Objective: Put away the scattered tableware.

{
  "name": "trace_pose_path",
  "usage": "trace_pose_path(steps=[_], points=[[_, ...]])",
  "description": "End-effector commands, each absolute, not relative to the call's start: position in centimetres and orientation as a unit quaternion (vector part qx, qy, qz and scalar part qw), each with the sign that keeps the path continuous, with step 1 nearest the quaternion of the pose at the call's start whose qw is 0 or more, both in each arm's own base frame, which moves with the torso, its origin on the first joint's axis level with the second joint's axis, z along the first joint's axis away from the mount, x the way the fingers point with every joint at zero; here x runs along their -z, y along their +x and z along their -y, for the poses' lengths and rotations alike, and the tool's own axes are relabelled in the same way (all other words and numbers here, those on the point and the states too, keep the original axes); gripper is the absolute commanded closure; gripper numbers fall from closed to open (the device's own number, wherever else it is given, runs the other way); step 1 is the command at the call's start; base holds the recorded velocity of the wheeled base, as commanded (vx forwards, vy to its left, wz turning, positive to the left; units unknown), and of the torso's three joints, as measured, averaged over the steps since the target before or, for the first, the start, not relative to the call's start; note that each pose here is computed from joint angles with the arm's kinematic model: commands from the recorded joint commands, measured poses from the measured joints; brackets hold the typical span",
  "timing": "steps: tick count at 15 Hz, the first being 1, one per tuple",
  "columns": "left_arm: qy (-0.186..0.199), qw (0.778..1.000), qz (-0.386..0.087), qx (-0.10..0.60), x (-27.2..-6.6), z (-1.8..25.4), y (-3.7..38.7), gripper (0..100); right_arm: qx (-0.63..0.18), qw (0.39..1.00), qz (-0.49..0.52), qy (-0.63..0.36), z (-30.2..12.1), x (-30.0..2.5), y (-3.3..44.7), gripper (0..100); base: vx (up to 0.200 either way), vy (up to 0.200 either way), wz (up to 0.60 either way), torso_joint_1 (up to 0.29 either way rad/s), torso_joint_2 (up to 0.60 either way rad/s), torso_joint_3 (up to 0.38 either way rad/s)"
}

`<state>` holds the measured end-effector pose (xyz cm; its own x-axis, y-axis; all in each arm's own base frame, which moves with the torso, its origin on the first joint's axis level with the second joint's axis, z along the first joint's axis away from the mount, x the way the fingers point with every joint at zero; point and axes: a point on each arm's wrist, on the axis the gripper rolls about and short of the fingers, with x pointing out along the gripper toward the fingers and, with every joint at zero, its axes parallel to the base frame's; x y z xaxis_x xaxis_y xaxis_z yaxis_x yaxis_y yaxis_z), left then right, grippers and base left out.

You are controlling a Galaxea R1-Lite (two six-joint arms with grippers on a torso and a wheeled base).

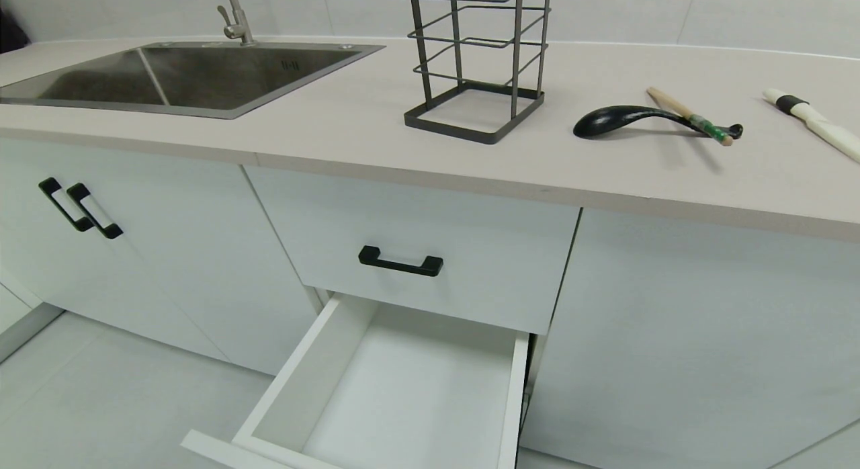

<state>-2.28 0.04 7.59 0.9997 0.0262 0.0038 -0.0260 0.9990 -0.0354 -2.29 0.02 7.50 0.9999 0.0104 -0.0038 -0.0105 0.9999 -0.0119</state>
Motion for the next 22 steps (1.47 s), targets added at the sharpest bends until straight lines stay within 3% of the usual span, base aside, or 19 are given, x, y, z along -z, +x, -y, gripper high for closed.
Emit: trace_pose_path(steps=[1, 8, 19, 22], points=[[-0.018, 1.000, 0.003, -0.015, -7.64, -0.04, -2.29, 0, -0.005, 1.000, -0.002, -0.006, -0.02, -7.50, -2.28, 100, 0.000, 0.000, 0.00, 0.000, 0.00, 0.000], [-0.018, 1.000, 0.003, -0.021, -7.60, -0.07, -2.28, 0, -0.005, 1.000, -0.002, -0.007, -0.02, -7.50, -2.28, 100, 0.000, 0.000, 0.00, 0.155, -0.09, -0.084], [-0.019, 1.000, 0.003, -0.021, -7.60, -0.07, -2.28, 0, -0.007, 1.000, -0.002, -0.010, -0.03, -7.50, -2.28, 100, 0.000, 0.000, 0.00, 0.177, -0.53, -0.213], [-0.019, 1.000, 0.003, -0.021, -7.60, -0.07, -2.28, 0, -0.008, 1.000, -0.002, -0.010, -0.03, -7.50, -2.28, 100, 0.000, 0.000, 0.00, 0.387, -0.49, -0.233]])
